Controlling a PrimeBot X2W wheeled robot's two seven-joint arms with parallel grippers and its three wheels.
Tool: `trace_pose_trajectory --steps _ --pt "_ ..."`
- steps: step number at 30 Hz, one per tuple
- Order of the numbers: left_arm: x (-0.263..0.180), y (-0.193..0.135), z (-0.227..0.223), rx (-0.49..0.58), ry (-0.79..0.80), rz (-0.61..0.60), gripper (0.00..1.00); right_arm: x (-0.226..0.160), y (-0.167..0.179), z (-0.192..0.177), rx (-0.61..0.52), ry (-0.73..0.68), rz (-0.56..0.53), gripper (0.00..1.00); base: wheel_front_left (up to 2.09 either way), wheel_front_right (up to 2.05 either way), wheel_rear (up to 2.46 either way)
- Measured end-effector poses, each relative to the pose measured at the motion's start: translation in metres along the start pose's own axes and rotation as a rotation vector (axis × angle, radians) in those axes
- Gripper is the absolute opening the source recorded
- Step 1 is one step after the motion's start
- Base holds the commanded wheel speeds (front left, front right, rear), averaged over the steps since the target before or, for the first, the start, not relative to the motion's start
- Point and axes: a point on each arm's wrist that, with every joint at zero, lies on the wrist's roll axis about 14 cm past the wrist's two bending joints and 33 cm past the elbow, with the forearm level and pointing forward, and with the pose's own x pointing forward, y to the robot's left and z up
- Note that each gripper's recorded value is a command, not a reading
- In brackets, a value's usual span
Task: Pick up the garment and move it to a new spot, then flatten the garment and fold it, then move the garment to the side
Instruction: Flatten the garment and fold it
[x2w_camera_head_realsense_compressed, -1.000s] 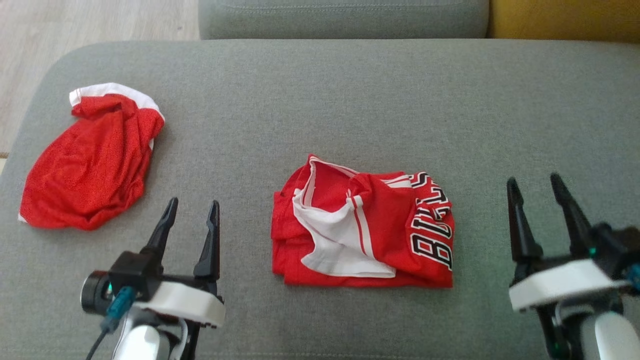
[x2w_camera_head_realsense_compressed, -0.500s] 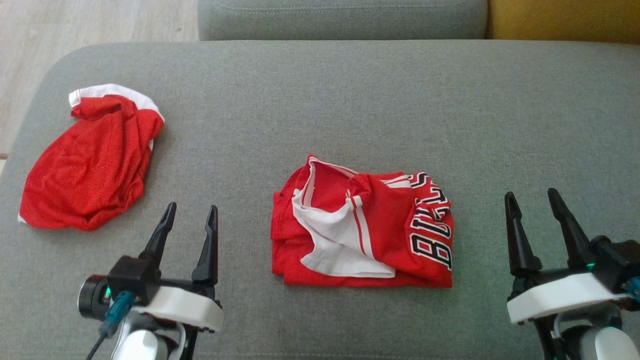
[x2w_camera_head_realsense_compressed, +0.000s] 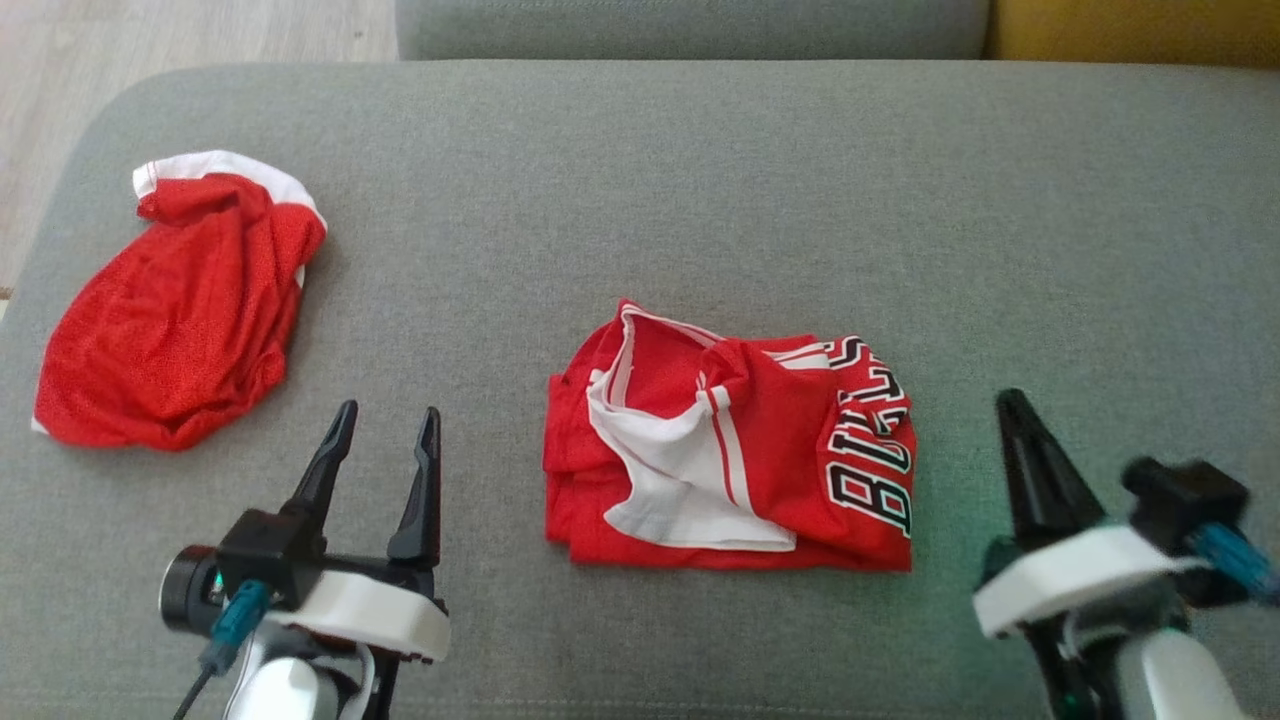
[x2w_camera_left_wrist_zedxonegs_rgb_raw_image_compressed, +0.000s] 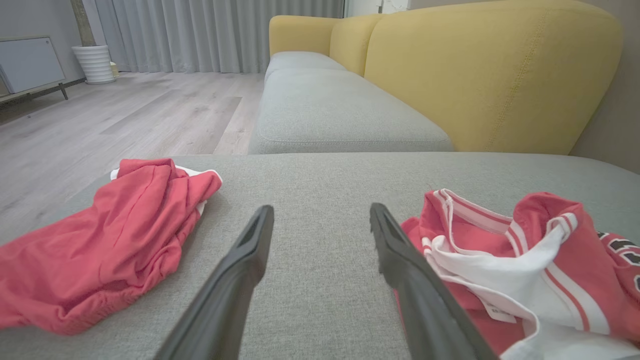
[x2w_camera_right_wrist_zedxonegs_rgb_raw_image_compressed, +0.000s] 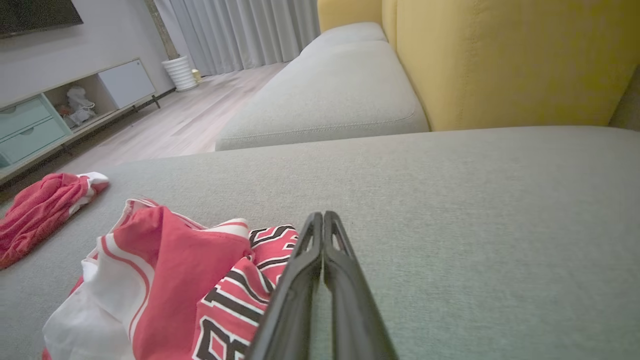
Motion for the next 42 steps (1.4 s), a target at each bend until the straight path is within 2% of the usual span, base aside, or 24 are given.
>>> trace_pose_trajectory --steps 6,13,21,34,42 --pt "0.004 0.001 -0.004 -0.009 0.011 0.002 1.00 0.033 0.028 -0.019 0.006 0.079 0.094 0.00 0.00 0.00 0.00" --pt "0.011 0.005 -0.003 -0.005 0.007 0.011 1.00 0.051 0.057 -0.065 -0.010 0.274 0.190 0.00 0.00 0.00 0.00" --pt "0.013 0.010 -0.005 -0.011 0.012 0.027 1.00 0.059 0.095 -0.076 -0.022 0.318 0.315 0.00 0.00 0.00 0.00" --pt "0.012 0.014 -0.007 -0.014 0.019 0.044 1.00 0.031 0.164 -0.099 -0.004 0.402 0.541 0.00 0.00 0.00 0.00" --pt "0.012 0.016 -0.009 -0.025 0.024 0.054 1.00 0.014 0.185 -0.112 -0.005 0.449 0.621 0.00 0.00 0.00 0.00"
